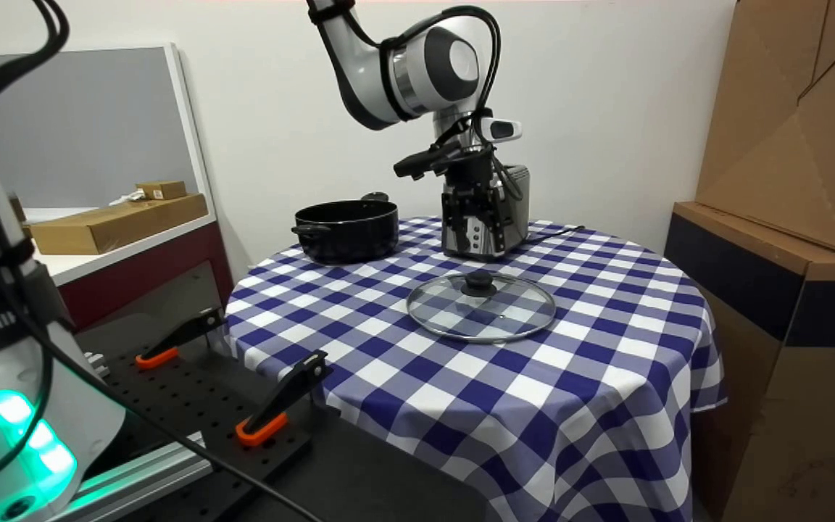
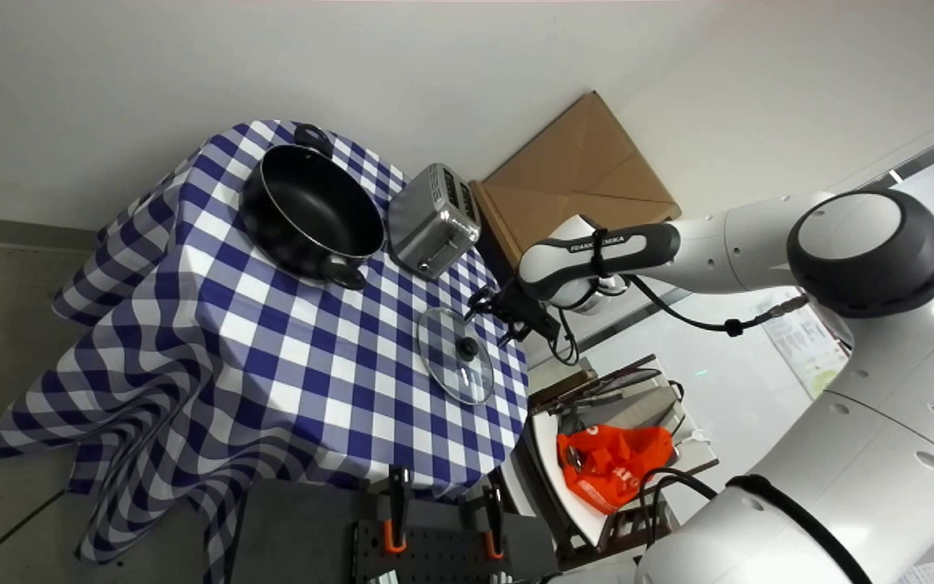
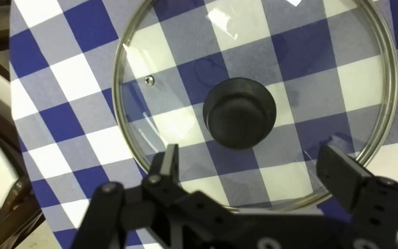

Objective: Pick up the lid from the table and put it on the pot.

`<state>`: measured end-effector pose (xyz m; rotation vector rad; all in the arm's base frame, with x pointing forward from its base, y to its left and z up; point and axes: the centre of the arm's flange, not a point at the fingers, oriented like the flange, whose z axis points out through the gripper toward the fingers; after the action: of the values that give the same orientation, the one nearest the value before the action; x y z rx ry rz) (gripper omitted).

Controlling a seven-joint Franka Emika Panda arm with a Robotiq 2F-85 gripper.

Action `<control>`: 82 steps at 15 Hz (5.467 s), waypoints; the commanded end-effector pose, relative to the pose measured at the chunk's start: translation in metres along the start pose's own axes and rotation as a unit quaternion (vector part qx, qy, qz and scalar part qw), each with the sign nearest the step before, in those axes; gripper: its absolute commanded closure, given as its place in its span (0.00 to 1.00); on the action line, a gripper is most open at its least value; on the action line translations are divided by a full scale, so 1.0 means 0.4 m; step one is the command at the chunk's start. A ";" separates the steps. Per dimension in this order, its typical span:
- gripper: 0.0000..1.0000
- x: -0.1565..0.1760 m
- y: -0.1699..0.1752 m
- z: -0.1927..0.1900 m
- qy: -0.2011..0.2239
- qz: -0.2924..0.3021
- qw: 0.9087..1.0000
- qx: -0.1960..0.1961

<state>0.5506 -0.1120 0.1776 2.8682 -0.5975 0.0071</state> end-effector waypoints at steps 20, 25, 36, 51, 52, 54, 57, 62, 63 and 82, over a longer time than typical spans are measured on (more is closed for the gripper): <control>0.73 -0.013 -0.013 0.020 -0.048 -0.017 0.999 -0.004; 0.73 -0.101 -0.026 -0.128 -0.086 -0.100 0.991 -0.021; 0.73 -0.200 -0.177 -0.518 0.022 -0.181 0.982 0.050; 0.73 -0.113 -0.498 -0.693 0.052 -0.364 0.927 0.068; 0.73 -0.117 -0.516 -0.688 0.047 -0.379 0.922 0.066; 0.73 -0.134 -0.555 -0.682 0.040 -0.409 0.910 0.061; 0.73 -0.167 -0.613 -0.672 0.034 -0.446 0.892 0.057; 0.73 -0.214 -0.679 -0.643 0.040 -0.478 0.876 0.047; 0.73 -0.219 -0.687 -0.636 0.040 -0.482 0.874 0.044; 0.73 -0.223 -0.726 -0.609 0.048 -0.486 0.871 0.041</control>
<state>0.5927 0.2335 0.3520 2.8746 0.9125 0.0184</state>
